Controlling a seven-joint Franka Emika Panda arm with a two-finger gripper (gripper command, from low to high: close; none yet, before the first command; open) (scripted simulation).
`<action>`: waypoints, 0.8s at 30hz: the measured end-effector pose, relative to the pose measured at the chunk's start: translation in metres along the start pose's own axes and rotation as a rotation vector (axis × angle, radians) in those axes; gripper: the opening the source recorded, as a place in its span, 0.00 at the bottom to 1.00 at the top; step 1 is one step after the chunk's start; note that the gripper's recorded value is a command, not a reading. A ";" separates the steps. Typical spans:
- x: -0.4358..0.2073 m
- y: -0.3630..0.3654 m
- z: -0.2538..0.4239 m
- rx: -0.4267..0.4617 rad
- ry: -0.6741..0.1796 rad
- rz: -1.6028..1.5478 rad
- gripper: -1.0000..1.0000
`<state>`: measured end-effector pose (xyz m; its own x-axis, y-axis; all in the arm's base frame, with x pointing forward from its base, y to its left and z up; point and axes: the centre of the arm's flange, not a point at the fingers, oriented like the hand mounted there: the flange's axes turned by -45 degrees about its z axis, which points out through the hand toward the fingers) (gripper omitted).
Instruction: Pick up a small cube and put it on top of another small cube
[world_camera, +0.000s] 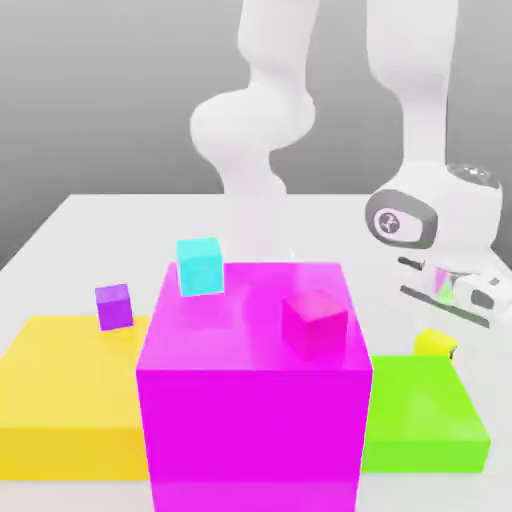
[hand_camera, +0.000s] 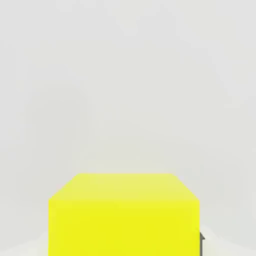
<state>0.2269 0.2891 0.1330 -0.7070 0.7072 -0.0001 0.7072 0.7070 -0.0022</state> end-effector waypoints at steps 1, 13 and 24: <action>0.000 0.001 -0.006 0.000 0.000 0.000 0.00; -0.093 0.047 -0.124 -0.002 -0.008 0.457 0.00; -0.282 0.031 -0.284 -0.002 0.000 1.332 0.00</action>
<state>0.4483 0.1118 0.4173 0.5199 0.8542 -0.0015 0.8542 -0.5199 0.0011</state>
